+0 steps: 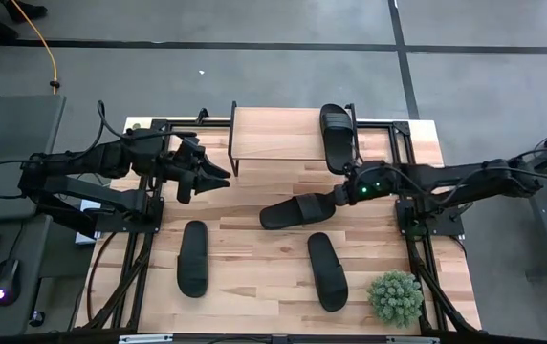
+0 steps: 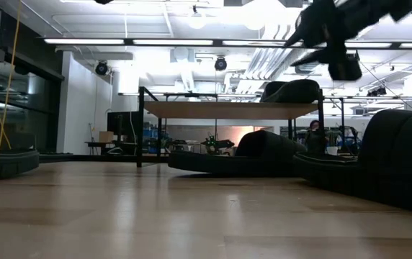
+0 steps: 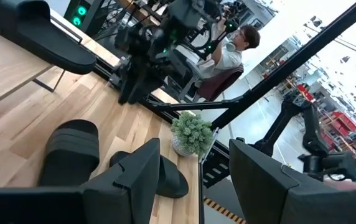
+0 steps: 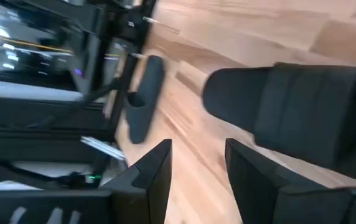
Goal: Pick and place slides into the shelf
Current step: Put the black slide on the shelf
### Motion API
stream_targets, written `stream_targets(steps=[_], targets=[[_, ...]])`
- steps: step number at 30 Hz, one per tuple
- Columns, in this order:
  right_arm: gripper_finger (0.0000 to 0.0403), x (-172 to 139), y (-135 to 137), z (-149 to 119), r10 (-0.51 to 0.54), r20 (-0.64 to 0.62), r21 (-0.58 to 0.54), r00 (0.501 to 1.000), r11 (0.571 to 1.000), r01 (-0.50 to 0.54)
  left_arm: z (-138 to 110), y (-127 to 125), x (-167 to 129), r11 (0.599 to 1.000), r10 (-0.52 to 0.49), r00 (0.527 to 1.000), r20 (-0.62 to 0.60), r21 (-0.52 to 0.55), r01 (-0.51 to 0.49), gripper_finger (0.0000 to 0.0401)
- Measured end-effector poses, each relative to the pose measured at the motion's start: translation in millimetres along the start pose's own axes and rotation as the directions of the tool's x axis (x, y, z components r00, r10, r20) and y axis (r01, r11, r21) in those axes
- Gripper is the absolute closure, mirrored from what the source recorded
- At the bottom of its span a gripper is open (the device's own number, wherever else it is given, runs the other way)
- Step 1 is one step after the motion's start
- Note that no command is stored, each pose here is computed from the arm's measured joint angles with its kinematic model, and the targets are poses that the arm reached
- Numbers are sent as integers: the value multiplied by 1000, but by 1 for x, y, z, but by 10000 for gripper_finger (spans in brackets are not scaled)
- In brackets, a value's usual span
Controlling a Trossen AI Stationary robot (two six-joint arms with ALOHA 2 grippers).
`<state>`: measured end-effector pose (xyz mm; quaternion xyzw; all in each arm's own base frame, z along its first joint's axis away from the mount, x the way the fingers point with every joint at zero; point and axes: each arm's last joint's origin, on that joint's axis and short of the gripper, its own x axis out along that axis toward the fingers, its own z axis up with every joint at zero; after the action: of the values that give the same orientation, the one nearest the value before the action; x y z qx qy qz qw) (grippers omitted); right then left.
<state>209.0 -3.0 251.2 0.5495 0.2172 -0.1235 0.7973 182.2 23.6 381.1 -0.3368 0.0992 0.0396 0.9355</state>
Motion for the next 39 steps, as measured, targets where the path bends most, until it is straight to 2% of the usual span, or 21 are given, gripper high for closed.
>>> stream_targets(steps=[4, 11, 21, 27, 31, 35, 39], targets=[[262, 9, -15, -9, 67, 12, 21, 998, 997, -68, 0, 0, 0, 1000, -1, 1000, -1, 0, 1, 224], [262, 14, -41, -30, -40, -56, 58, 998, 997, 44, 0, 0, 0, 1000, 1, 1000, 1, 2, -1, 224], [262, 14, -59, -36, -213, 43, 59, 976, 976, 211, -1, 3, 6, 999, 28, 1000, -7, 15, -28, 224], [262, 13, -65, -38, -274, 38, 55, 961, 961, 272, -9, 11, 25, 995, 79, 992, -100, 64, -73, 224], [262, 13, -65, -38, -276, 45, 55, 960, 960, 273, -15, 19, 42, 994, 96, 985, -145, 71, -86, 224], [262, 15, -70, -39, -250, 56, 66, 967, 967, 246, -23, 26, 60, 999, -9, 991, -131, 32, 13, 224], [262, 19, -89, -46, -166, 81, 136, 983, 979, 154, -34, 35, 67, 999, -37, 993, -108, 8, 38, 224]])
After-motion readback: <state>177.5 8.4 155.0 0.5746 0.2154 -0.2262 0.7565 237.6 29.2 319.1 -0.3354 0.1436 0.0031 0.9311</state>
